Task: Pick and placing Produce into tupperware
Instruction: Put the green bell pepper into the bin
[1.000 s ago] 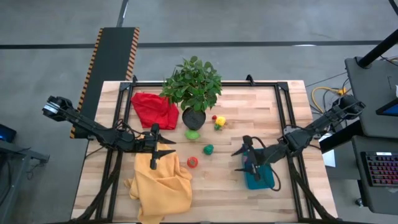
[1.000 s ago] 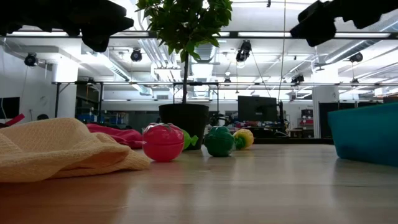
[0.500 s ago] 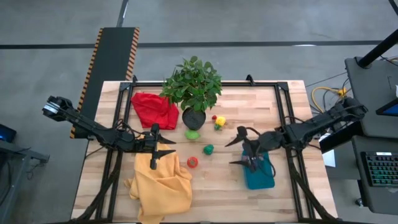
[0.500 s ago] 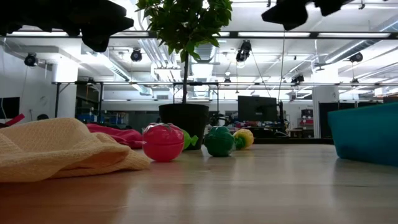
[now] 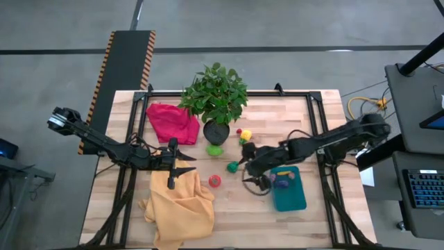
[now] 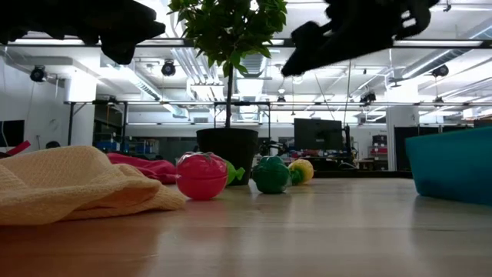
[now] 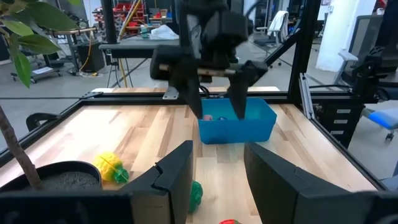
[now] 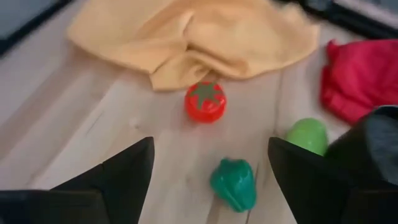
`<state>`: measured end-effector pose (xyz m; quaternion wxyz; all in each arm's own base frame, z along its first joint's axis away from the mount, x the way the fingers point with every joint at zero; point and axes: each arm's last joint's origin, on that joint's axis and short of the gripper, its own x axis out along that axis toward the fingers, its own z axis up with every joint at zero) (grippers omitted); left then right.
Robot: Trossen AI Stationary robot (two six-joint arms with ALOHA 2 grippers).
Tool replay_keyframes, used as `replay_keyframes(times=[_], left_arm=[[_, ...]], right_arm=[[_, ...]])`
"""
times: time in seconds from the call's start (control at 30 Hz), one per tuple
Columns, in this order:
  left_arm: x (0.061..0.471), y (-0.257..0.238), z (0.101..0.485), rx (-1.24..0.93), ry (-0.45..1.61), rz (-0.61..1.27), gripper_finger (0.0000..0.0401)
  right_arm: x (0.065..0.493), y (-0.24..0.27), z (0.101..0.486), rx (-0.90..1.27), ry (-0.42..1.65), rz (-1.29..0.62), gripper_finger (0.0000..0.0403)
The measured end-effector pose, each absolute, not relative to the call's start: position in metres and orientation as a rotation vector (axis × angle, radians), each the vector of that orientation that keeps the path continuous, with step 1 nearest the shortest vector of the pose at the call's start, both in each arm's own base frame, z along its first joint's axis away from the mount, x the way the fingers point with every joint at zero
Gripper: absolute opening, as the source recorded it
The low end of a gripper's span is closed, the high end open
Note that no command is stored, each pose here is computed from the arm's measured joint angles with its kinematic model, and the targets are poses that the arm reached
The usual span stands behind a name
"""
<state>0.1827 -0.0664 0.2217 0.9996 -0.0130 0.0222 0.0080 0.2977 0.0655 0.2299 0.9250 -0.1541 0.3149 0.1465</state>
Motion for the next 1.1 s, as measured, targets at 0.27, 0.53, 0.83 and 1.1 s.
replay_keyframes(times=[0.27,0.53,0.83,1.1], left_arm=[[0.183,-0.066,0.222,-0.028,0.040,0.016,0.0129],[0.183,-0.066,0.222,-0.027,0.043,0.016,0.0129],[0.183,-0.066,0.222,-0.027,0.044,0.016,0.0129],[0.183,-0.066,0.222,-0.026,0.044,0.016,0.0129]], right_arm=[[0.341,0.067,0.210,-0.399,0.895,0.345,0.0304],[0.366,0.054,0.190,-0.414,1.014,0.339,0.0301],[0.370,0.034,0.186,-0.386,1.035,0.289,0.0298],[0.368,0.032,0.183,-0.348,1.062,0.257,0.0323]])
